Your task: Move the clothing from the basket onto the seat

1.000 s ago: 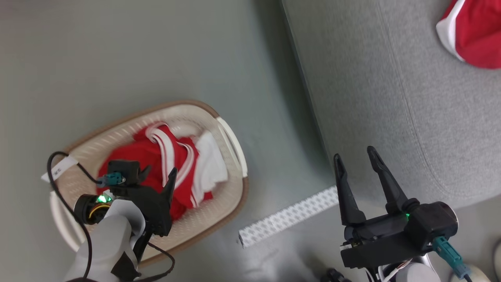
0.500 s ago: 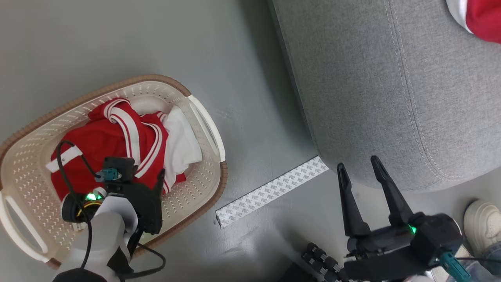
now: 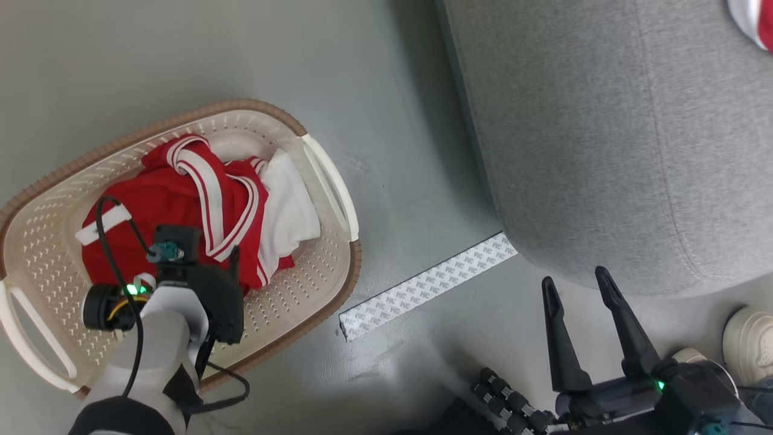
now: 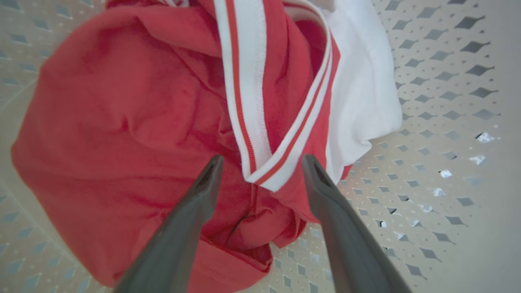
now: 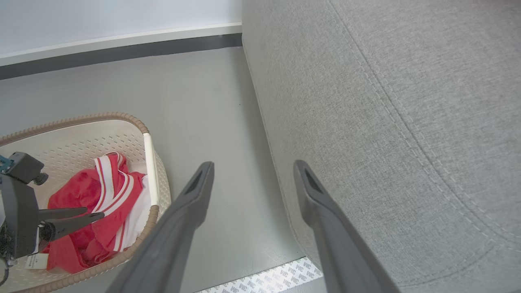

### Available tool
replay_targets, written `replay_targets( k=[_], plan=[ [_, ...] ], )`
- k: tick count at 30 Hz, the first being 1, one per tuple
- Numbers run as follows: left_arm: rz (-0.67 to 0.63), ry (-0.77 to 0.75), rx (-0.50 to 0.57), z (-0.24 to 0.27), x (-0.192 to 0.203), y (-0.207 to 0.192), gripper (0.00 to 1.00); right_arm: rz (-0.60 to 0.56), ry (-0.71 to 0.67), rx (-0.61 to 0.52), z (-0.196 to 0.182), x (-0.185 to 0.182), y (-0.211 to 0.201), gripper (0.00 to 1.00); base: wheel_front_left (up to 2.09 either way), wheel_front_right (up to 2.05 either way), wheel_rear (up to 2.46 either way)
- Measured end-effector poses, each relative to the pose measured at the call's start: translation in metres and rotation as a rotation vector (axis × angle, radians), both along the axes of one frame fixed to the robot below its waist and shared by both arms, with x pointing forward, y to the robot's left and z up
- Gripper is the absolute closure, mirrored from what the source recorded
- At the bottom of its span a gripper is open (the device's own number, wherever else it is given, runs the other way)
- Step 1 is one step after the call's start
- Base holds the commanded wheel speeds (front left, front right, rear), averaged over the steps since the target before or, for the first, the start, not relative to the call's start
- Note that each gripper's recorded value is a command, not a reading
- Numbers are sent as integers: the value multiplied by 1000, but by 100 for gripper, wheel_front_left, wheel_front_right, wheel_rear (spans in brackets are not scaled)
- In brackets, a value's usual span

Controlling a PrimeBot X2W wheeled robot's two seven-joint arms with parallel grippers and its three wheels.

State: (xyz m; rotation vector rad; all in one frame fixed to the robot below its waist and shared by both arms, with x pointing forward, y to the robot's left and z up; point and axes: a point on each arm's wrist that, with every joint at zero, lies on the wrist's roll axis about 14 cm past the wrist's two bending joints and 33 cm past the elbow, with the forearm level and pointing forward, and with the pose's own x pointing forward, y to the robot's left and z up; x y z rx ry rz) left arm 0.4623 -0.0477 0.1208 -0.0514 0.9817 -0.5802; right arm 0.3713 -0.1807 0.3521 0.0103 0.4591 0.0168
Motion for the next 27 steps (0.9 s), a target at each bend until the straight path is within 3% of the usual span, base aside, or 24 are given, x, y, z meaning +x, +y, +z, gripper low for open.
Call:
replay_targets(
  k=[8, 25, 26, 27],
  plan=[
    [11, 31, 23, -13, -4, 12, 0, 7, 18, -5, -3, -3, 3, 0, 0, 0, 0],
    [19, 134, -116, -10, -23, -8, 0, 20, 26, -7, -1, -5, 8, 0, 0, 0, 0],
    [6, 138, -116, -9, -25, -9, 15, 20, 24, -11, 0, -4, 7, 0, 0, 0, 0],
    [0, 137, -118, -9, -26, -10, 52, 22, 21, -15, 2, -3, 7, 0, 0, 0, 0]
  ],
)
